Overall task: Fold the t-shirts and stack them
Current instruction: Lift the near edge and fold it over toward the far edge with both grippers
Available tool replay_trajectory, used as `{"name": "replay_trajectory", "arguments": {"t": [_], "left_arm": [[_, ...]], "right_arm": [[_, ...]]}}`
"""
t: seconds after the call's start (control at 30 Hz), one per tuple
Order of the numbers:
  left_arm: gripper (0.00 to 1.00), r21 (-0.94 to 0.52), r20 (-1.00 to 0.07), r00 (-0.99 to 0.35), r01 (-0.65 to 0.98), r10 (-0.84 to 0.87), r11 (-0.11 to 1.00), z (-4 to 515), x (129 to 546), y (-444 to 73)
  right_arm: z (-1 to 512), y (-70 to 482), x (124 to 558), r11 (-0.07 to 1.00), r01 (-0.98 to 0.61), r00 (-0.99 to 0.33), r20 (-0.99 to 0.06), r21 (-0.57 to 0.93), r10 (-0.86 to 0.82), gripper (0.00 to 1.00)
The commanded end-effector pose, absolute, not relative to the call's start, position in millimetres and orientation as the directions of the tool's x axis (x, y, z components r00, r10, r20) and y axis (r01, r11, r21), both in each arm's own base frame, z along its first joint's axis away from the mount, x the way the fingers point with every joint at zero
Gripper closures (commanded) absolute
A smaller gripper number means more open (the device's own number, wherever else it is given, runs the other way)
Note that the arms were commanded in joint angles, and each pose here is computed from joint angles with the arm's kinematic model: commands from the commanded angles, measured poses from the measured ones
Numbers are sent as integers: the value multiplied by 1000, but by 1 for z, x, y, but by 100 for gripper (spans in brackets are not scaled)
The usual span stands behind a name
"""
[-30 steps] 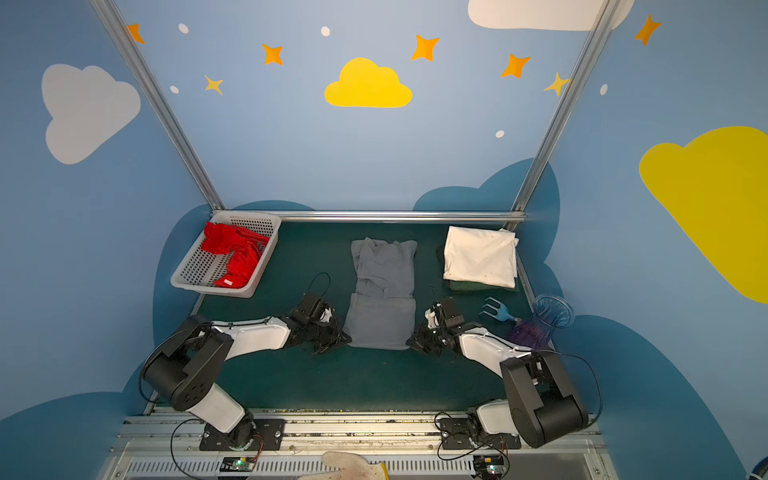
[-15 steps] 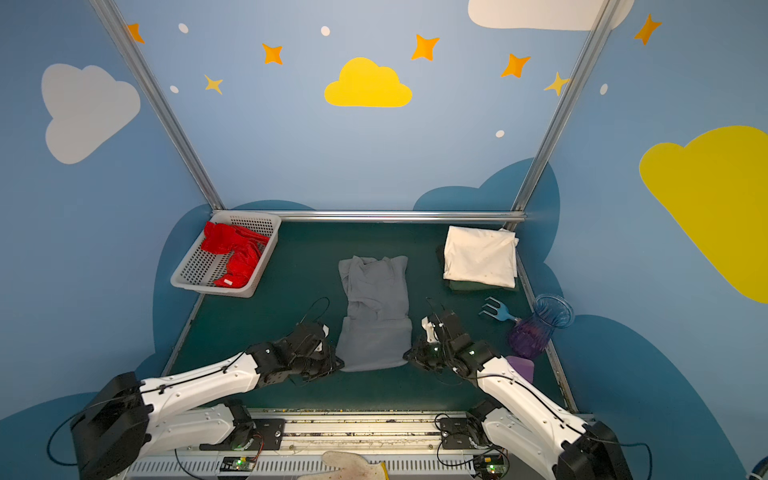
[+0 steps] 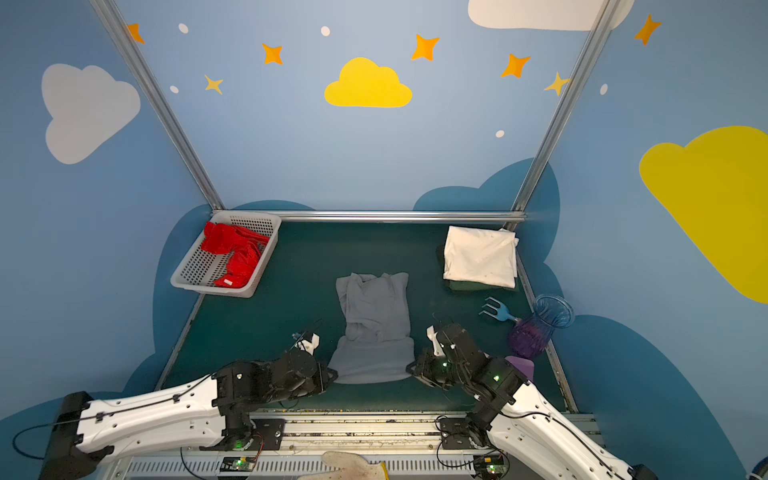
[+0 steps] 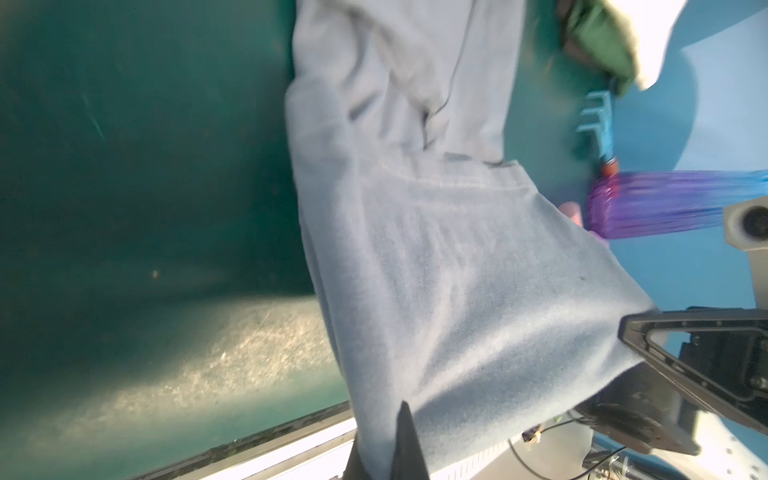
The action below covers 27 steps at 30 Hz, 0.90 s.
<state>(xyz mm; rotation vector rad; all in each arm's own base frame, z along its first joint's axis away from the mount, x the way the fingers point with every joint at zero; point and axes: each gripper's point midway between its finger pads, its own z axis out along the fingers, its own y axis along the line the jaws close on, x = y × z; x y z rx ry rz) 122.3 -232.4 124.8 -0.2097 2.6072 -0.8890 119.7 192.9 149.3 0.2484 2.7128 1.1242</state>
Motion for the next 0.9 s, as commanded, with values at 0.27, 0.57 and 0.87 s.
{"name": "replay_trajectory", "arguments": {"t": [0.27, 0.57, 0.87], "left_arm": [[96, -612, -383, -871, -11, -309, 791, 157, 177, -208], [96, -657, -361, -885, 18, -293, 754, 184, 222, -227], [96, -632, -369, -867, -29, -334, 775, 198, 252, -217]], "right_arm": [[192, 194, 158, 766, 15, -933, -267, 643, 242, 100], [211, 204, 187, 726, 18, -935, -245, 688, 256, 100], [211, 210, 230, 696, 52, -947, -186, 717, 262, 100]]}}
